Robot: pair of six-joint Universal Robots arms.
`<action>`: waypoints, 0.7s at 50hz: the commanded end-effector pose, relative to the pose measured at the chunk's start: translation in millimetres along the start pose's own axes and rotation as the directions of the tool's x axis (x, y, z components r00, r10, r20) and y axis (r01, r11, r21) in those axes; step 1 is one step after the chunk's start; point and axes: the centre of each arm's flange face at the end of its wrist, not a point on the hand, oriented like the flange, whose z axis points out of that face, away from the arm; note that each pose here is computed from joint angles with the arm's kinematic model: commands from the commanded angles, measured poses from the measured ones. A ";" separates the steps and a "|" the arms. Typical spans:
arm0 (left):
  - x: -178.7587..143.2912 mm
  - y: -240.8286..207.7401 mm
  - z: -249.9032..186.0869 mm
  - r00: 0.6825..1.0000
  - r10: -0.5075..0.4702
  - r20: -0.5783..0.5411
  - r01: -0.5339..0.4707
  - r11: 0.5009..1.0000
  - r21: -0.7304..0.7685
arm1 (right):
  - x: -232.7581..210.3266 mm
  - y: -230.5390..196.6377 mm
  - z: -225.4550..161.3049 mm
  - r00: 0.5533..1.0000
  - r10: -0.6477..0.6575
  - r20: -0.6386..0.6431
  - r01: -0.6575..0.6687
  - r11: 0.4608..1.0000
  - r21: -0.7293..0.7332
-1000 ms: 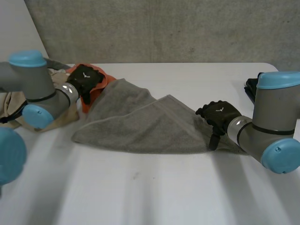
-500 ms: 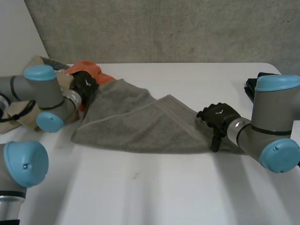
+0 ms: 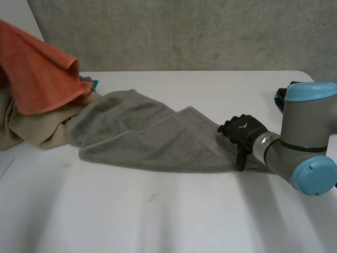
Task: Fold the laundry.
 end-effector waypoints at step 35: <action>118.1 -5.7 -258.2 0.535 -0.206 -0.819 -0.227 0.899 -0.374 | -7.2 -25.0 -24.6 0.989 -0.077 0.128 0.077 0.997 0.006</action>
